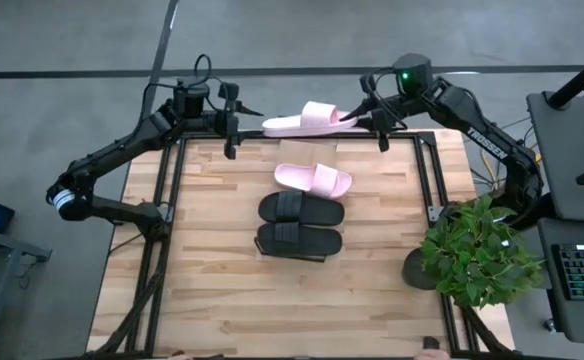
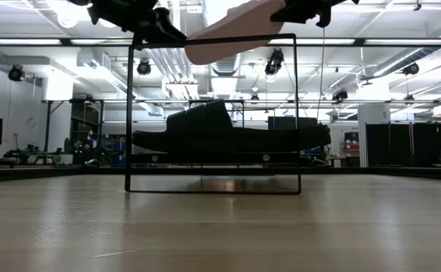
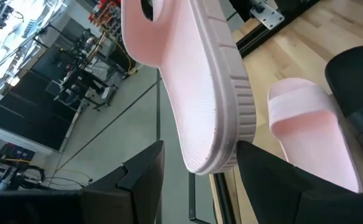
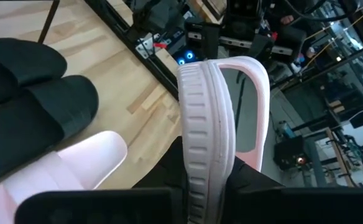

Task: Pick and place slides into the shelf
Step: Put the pink slides on the shelf

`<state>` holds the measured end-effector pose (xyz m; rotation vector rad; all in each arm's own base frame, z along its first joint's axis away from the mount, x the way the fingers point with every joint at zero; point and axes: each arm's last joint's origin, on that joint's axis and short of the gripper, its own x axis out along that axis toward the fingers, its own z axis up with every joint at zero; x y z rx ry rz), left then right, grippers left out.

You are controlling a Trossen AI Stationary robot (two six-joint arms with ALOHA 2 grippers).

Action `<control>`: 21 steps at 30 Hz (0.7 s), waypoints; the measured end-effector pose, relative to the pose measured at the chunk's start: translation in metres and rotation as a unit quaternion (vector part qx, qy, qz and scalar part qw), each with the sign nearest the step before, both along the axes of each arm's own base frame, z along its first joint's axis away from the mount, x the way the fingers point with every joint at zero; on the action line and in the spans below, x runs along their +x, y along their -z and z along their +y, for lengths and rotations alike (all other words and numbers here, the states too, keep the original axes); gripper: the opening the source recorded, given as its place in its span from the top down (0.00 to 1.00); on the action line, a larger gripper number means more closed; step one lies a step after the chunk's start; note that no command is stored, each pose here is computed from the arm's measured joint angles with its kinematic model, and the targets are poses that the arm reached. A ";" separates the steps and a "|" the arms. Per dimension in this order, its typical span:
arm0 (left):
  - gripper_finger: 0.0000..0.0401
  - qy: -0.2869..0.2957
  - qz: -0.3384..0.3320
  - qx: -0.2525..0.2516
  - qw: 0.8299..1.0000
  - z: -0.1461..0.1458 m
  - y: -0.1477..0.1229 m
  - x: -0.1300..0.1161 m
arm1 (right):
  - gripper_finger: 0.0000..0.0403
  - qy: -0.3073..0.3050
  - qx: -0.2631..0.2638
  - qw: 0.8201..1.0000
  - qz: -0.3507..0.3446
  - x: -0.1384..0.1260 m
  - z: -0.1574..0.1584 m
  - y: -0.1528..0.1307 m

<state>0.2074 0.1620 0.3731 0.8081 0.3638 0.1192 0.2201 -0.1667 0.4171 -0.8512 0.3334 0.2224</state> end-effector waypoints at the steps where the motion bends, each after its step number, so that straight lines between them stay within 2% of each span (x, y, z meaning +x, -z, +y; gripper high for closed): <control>1: 0.53 0.000 0.000 0.000 1.000 0.000 0.000 0.000 | 0.94 -0.001 -0.002 1.000 -0.003 0.000 0.000 0.000; 11: 0.53 -0.002 0.011 -0.013 1.000 -0.002 0.002 0.000 | 0.94 0.022 -0.009 1.000 -0.011 -0.002 -0.005 -0.003; 15: 0.53 -0.016 0.008 -0.001 1.000 -0.001 0.000 -0.001 | 0.94 0.025 -0.007 1.000 -0.011 -0.003 -0.005 -0.004; 21: 0.53 -0.008 -0.020 0.016 1.000 0.003 -0.001 0.008 | 0.94 0.020 0.003 1.000 -0.019 0.002 -0.009 -0.002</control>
